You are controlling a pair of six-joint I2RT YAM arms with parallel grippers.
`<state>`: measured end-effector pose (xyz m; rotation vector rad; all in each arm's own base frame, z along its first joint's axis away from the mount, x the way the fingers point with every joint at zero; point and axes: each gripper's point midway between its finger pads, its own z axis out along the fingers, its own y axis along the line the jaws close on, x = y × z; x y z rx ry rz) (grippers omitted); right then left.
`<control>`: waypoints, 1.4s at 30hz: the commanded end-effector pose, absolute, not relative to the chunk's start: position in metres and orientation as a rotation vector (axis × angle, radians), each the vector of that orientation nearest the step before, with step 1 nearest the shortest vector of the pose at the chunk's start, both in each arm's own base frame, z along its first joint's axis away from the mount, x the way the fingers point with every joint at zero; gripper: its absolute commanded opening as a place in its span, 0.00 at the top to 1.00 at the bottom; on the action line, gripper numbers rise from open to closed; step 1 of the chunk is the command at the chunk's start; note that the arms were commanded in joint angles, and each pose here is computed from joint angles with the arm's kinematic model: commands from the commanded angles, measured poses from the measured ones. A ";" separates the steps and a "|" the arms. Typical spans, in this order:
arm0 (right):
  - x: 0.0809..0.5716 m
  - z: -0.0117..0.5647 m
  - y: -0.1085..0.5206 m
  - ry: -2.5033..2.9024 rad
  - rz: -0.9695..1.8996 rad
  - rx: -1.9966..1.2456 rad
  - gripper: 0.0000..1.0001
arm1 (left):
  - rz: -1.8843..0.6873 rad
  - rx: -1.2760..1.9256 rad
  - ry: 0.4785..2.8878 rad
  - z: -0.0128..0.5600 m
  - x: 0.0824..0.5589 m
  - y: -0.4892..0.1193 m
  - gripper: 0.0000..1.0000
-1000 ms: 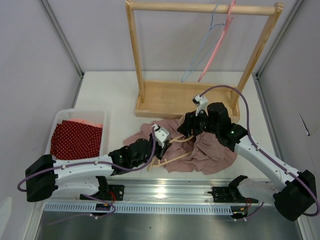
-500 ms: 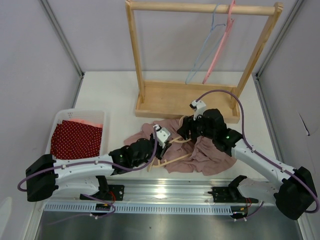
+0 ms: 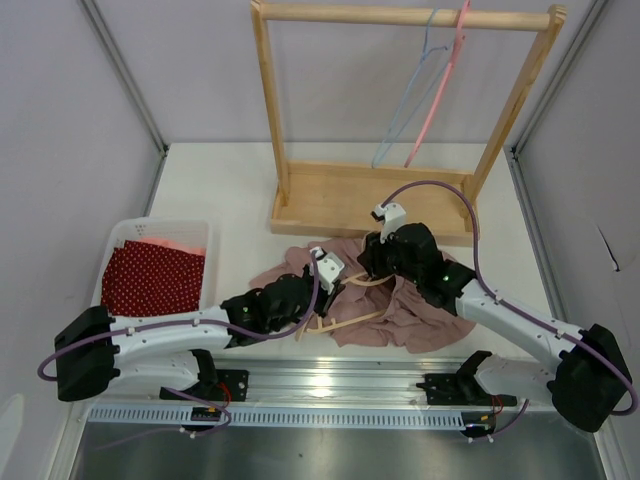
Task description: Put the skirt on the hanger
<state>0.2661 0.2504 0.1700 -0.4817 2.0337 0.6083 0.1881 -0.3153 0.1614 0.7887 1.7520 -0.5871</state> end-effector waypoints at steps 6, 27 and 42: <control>0.273 0.174 0.245 2.009 0.516 -0.445 0.93 | -0.574 0.696 1.710 0.195 0.200 -0.321 1.00; 0.274 0.185 0.232 1.925 0.458 -0.427 1.00 | -0.519 0.339 1.854 0.270 0.211 -0.265 0.40; 0.278 0.205 0.227 1.896 0.447 -0.369 1.00 | -0.670 0.224 2.106 0.186 0.172 -0.219 0.49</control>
